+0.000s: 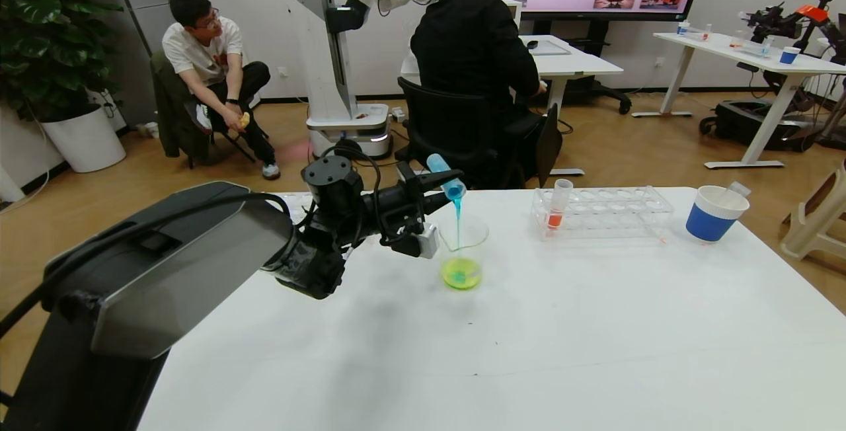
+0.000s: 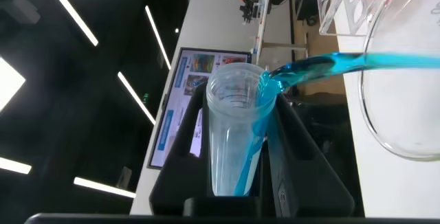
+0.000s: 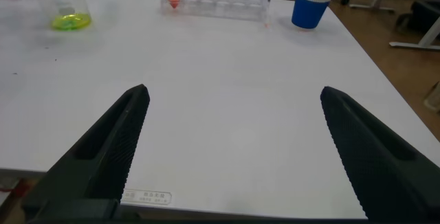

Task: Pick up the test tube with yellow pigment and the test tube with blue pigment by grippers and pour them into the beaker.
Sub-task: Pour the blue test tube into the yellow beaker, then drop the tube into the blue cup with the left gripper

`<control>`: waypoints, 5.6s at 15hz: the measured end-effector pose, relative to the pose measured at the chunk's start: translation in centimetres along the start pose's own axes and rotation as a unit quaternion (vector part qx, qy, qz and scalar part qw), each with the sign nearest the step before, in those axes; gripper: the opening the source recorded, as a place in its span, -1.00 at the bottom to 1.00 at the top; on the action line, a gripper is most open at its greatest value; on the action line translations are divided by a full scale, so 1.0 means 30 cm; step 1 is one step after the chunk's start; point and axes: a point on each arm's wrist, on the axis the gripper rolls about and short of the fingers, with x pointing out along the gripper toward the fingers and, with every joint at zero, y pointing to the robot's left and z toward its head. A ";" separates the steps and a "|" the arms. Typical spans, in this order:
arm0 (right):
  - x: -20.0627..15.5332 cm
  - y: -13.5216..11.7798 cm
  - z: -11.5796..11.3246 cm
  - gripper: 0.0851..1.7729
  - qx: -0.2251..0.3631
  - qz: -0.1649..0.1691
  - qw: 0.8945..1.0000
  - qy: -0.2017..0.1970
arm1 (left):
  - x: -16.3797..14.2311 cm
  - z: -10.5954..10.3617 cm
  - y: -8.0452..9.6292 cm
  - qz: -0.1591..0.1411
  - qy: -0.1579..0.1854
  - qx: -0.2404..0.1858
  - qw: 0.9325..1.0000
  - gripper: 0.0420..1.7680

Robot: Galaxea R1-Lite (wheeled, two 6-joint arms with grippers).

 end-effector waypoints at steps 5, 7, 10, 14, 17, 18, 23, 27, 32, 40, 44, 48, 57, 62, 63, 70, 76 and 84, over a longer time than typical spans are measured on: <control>0.000 0.000 0.000 0.96 0.000 0.000 1.000 0.000 | -0.008 -0.004 -0.011 0.000 0.002 0.039 0.999 -0.47; 0.000 0.000 -0.001 0.96 0.000 0.000 1.000 0.000 | -0.007 -0.001 -0.011 0.000 0.001 0.060 0.998 -0.47; 0.000 0.000 0.000 0.96 0.000 0.000 1.000 0.000 | -0.002 0.004 -0.016 0.000 -0.017 0.101 0.995 -0.47; 0.000 0.000 0.000 0.96 0.000 0.000 1.000 0.000 | -0.011 -0.002 -0.023 -0.003 -0.024 0.130 0.991 -0.47; 0.000 0.000 -0.001 0.96 0.000 0.000 1.000 0.000 | -0.013 -0.003 -0.022 -0.003 -0.021 0.129 0.991 -0.47; 0.000 0.000 -0.001 0.96 0.000 0.000 1.000 0.000 | -0.013 -0.003 -0.019 -0.003 -0.019 0.124 0.992 -0.47; 0.000 0.000 0.000 0.96 0.000 0.000 1.000 0.000 | 0.005 0.017 0.074 0.058 0.104 -0.047 0.992 -0.47; 0.000 0.000 -0.001 0.96 0.000 0.000 1.000 0.000 | 0.037 0.060 0.199 0.230 0.311 -0.282 0.878 -0.47; 0.000 0.000 0.000 0.96 0.000 0.000 1.000 0.000 | 0.016 0.085 0.317 0.340 0.418 -0.483 0.690 -0.47; 0.000 0.000 0.000 0.96 0.000 0.000 1.000 0.000 | -0.078 0.084 0.446 0.389 0.444 -0.568 0.574 -0.47; 0.000 0.000 -0.001 0.96 0.000 0.000 1.000 0.000 | -0.250 -0.056 0.472 0.397 0.480 -0.535 0.571 -0.47; 0.000 0.000 -0.001 0.96 0.000 0.000 1.000 0.000 | -0.528 -0.190 0.469 0.399 0.512 -0.510 0.564 -0.47; 0.000 0.000 -0.001 0.96 0.000 0.000 1.000 0.000 | -0.783 -0.351 0.337 0.432 0.550 -0.474 0.535 -0.47; 0.000 0.000 -0.001 0.96 0.000 0.000 1.000 0.000 | -0.814 -0.421 0.250 0.431 0.564 -0.474 0.522 -0.47; 0.000 0.000 0.000 0.96 0.000 0.000 1.000 0.000 | -0.818 -0.426 0.239 0.429 0.566 -0.474 0.520 -0.47; 0.000 0.000 0.000 0.96 0.000 0.000 1.000 0.000 | -0.839 -0.444 0.166 0.421 0.579 -0.473 0.513 -0.47; 0.000 0.000 -0.001 0.96 0.000 0.000 1.000 0.000 | -0.856 -0.433 0.112 0.406 0.596 -0.478 0.501 -0.47; 0.000 0.000 -0.001 0.96 0.000 0.000 1.000 0.000 | -0.859 -0.423 0.096 0.396 0.603 -0.466 0.513 0.84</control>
